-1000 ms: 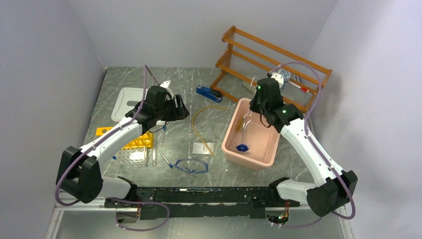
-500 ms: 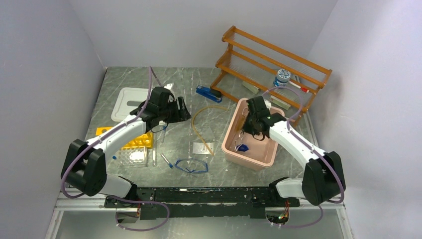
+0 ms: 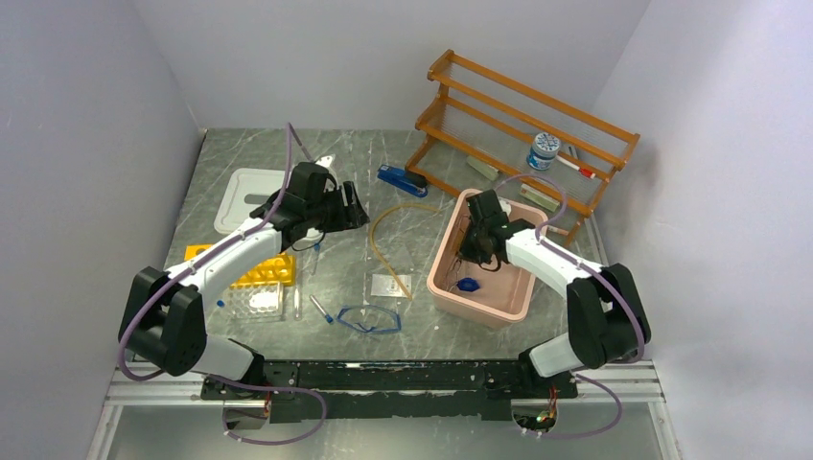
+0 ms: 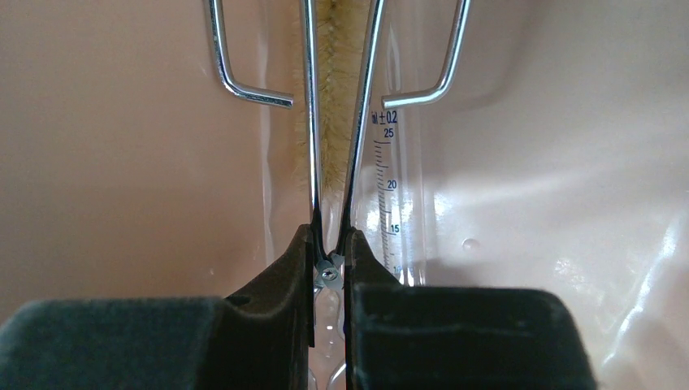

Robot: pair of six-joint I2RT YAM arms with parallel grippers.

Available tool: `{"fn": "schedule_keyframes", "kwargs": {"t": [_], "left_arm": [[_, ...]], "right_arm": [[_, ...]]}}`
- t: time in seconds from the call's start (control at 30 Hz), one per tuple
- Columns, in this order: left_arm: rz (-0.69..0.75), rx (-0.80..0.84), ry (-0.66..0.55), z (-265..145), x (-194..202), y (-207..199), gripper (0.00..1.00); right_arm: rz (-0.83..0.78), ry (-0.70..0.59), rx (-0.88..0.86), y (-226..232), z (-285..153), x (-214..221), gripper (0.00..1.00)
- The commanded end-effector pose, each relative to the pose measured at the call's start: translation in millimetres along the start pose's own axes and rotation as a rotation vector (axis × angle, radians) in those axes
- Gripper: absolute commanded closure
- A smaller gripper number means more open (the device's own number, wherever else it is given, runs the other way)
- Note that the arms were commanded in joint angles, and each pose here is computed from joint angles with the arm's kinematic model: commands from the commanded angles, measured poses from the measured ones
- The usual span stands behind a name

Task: Organize the chemistry lab equipment

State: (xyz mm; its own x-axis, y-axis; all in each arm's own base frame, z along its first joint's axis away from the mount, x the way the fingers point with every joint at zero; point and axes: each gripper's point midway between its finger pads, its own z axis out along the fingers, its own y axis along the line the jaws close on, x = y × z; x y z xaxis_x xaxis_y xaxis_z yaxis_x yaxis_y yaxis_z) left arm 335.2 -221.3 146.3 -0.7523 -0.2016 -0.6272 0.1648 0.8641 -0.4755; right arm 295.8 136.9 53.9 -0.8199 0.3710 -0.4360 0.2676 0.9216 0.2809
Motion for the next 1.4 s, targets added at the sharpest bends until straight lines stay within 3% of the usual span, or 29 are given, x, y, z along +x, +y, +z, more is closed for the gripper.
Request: {"fn": "schedule_keyframes", "kwargs": {"t": [0.0, 0.13, 0.2, 0.67, 0.9, 1.07, 1.23, 1.37], "left_arm": [[-0.002, 0.002, -0.033, -4.0, -15.4, -4.6, 0.33], [-0.001, -0.002, -0.028, -3.1, -15.8, -4.2, 0.33], [0.000, -0.004, -0.029, -3.4, -16.4, -4.1, 0.33], [0.016, -0.040, -0.061, -9.4, -21.8, 1.7, 0.33], [-0.035, -0.049, -0.120, -20.1, -25.0, 4.3, 0.26], [-0.049, -0.174, -0.148, -35.7, -28.0, 24.9, 0.19], [-0.029, -0.274, -0.185, -54.7, -30.9, 43.1, 0.03], [-0.024, -0.295, -0.231, -67.7, -37.2, 46.3, 0.02]], "right_arm": [[0.000, -0.034, -0.042, 9.0, 5.8, -7.2, 0.90], [-0.007, -0.061, -0.065, 13.3, 2.3, -11.7, 0.69], [-0.006, -0.081, -0.048, 10.8, -1.3, -16.3, 0.64], [-0.082, -0.273, -0.077, 35.8, -82.9, -84.2, 0.63], [-0.298, -0.370, -0.216, 109.8, -114.0, -104.3, 0.57], [-0.489, -0.311, -0.255, 170.9, -93.1, -78.3, 0.55], [-0.572, -0.176, -0.282, 202.3, -40.3, -33.1, 0.53], [-0.604, -0.071, -0.248, 216.8, -0.7, -3.1, 0.47]]}}
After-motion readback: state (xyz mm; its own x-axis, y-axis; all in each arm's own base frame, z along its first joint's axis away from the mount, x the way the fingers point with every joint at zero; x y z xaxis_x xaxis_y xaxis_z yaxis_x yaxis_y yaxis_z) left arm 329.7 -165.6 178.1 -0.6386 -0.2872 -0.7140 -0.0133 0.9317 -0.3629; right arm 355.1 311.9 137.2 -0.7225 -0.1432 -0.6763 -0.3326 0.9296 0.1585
